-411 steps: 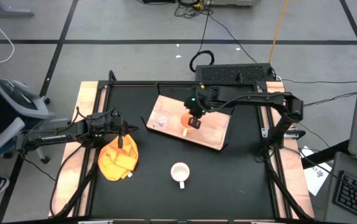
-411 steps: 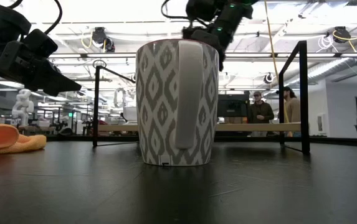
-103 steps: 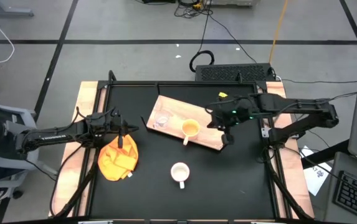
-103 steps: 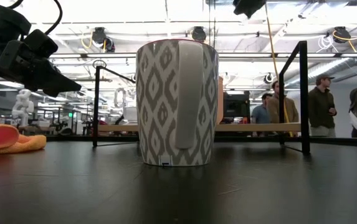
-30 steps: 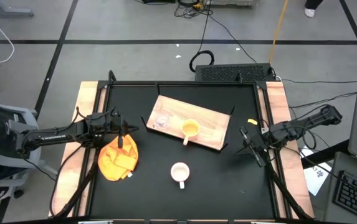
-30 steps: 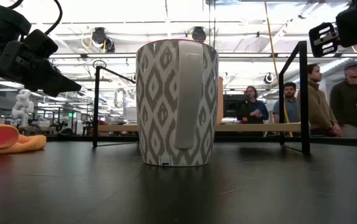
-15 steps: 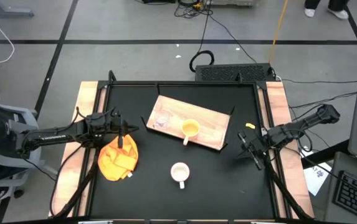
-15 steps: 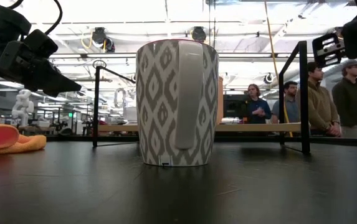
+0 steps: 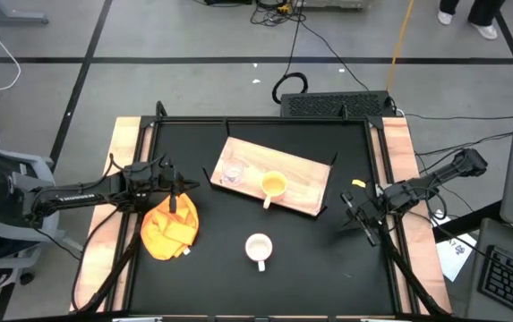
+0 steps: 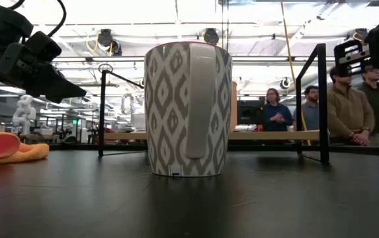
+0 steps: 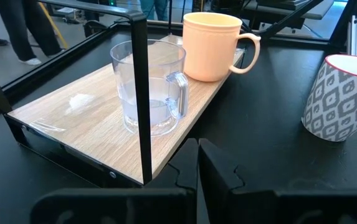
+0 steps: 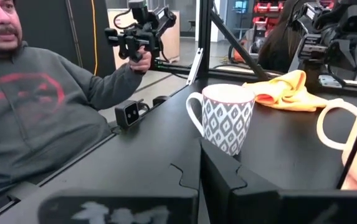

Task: Stack small to large cups/mugs on shelf
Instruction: Put the gray patterned mug on the shelf

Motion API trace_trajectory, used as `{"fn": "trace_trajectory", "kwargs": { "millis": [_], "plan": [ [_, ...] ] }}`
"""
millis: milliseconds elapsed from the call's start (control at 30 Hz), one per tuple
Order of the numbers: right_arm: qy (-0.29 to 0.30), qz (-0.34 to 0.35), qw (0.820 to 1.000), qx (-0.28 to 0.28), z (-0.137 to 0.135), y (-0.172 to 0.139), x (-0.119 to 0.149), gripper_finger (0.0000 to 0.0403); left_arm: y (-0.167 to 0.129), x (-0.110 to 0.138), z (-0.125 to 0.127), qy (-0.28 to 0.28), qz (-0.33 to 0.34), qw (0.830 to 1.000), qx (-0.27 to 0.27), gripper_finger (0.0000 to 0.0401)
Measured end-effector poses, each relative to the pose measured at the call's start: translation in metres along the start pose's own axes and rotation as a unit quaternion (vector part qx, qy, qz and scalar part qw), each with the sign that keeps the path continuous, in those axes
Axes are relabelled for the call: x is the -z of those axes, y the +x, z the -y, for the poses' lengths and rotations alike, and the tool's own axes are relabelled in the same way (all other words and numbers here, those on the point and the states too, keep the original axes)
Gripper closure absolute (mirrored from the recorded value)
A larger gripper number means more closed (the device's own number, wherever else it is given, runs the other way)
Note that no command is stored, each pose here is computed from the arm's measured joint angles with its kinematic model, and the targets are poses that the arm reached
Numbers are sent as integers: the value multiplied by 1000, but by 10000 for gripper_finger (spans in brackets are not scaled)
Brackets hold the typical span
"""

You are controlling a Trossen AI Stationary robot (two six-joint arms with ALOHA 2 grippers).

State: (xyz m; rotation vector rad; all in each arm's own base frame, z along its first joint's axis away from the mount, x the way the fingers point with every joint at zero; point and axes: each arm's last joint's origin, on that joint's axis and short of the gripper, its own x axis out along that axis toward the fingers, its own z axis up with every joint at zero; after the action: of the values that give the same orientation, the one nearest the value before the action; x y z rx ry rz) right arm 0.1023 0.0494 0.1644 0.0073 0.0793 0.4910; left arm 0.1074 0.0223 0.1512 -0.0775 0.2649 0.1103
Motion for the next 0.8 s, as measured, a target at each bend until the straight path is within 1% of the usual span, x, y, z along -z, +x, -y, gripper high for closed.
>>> {"fn": "trace_trajectory", "kwargs": {
  "millis": [500, 667, 733, 800],
  "plan": [
    [-6, 0, 1000, 0, 0, 0, 0, 403, 0, 0, 0, -1, 0, 1000, 0, 384],
    [-8, 16, 1000, 0, 0, 0, -2, 403, 0, 0, 0, 4, 0, 1000, 1, 384],
    [-5, 2, 1000, 0, 0, 0, 1, 403, 0, 0, 1, 15, 2, 1000, 11, 384],
    [-5, 6, 1000, 0, 0, 0, 0, 403, 0, -2, 2, 25, 10, 999, 29, 384]
  ]
}}
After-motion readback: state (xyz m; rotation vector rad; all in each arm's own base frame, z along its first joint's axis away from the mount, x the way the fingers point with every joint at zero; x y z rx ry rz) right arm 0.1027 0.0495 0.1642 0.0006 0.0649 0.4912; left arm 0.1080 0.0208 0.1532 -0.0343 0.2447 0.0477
